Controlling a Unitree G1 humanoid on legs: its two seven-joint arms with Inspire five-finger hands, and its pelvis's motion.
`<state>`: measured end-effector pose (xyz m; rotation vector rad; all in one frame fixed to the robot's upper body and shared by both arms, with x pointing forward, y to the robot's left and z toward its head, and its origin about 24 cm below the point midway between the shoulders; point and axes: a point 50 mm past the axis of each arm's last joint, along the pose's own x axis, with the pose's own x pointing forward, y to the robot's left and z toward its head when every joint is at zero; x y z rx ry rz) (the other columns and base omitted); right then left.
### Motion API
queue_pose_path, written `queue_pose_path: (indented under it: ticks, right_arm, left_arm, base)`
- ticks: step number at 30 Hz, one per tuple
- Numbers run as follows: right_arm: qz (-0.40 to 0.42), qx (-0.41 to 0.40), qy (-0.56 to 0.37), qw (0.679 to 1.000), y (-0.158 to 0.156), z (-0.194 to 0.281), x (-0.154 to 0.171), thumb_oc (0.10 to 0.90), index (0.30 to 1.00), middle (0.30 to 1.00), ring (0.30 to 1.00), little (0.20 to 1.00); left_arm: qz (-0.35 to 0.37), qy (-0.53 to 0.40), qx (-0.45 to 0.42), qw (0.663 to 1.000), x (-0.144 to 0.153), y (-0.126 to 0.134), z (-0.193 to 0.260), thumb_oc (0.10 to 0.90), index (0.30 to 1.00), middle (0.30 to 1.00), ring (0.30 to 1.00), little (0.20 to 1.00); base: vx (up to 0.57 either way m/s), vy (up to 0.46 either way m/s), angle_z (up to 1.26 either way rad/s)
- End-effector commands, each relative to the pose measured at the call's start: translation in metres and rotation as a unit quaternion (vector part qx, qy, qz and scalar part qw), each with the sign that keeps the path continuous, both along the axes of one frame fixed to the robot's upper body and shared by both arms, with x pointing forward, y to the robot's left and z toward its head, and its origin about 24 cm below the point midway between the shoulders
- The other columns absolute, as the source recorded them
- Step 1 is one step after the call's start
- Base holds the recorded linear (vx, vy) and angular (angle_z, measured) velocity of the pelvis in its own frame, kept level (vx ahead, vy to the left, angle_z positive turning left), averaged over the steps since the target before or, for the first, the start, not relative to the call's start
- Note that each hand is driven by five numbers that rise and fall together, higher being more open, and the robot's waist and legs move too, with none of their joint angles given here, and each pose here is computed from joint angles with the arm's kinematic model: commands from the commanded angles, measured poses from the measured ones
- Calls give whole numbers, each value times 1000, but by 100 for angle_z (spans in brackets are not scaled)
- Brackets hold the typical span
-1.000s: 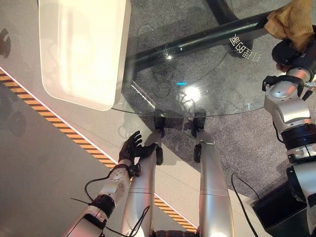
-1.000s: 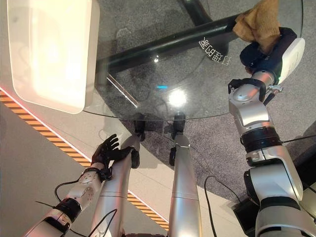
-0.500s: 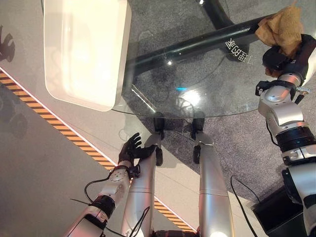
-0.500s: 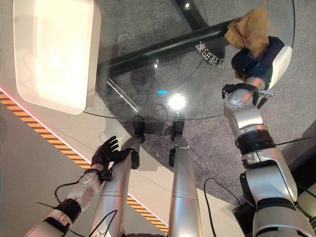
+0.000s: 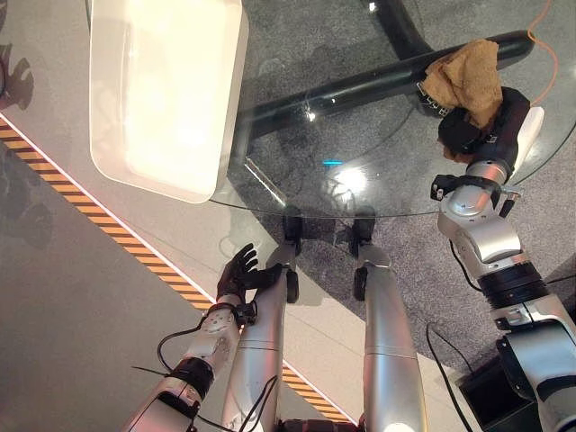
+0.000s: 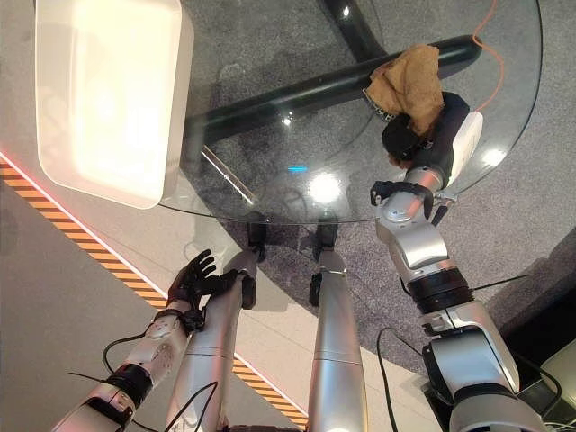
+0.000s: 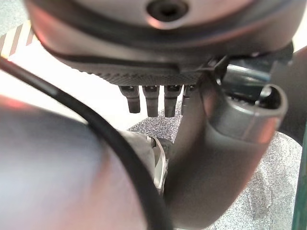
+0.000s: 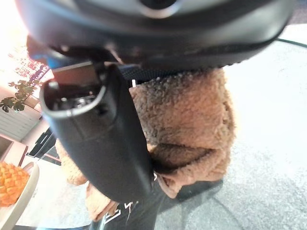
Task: Wipe the table with a cloth and put it in the basket.
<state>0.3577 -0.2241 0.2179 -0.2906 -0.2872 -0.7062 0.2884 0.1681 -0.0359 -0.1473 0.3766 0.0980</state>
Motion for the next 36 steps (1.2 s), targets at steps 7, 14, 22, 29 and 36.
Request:
queue_pose_path:
  ticks: [7, 14, 22, 29, 36]
  right_arm:
    - [0, -50, -107, 993, 22, 63, -6, 100, 300, 300, 300, 200]
    - [13, -65, -111, 992, 35, 82, -2, 100, 300, 300, 300, 200]
    - [93, -115, -102, 984, 64, 86, -1, 100, 300, 300, 300, 200]
    - [179, -154, -89, 968, 97, 75, -4, 100, 300, 300, 300, 200]
    - [242, -201, -33, 949, 119, 44, -2, 100, 300, 300, 300, 200]
  left_arm:
    - [9, 90, -3, 996, -52, -1, -47, 800, 900, 900, 900, 900]
    - [6, 90, -3, 996, -53, -3, -48, 800, 900, 900, 900, 900]
    - [-8, 85, -5, 996, -53, -10, -47, 800, 900, 900, 900, 900]
    - [-10, 80, -6, 997, -54, -11, -48, 800, 900, 900, 900, 900]
    - [-10, 77, -6, 997, -51, -13, -45, 800, 900, 900, 900, 900]
  base:
    - [-2, 45, 0]
    - [1, 48, 3]
    - [5, 28, 4]
    - [3, 7, 3]
    - [2, -6, 5]
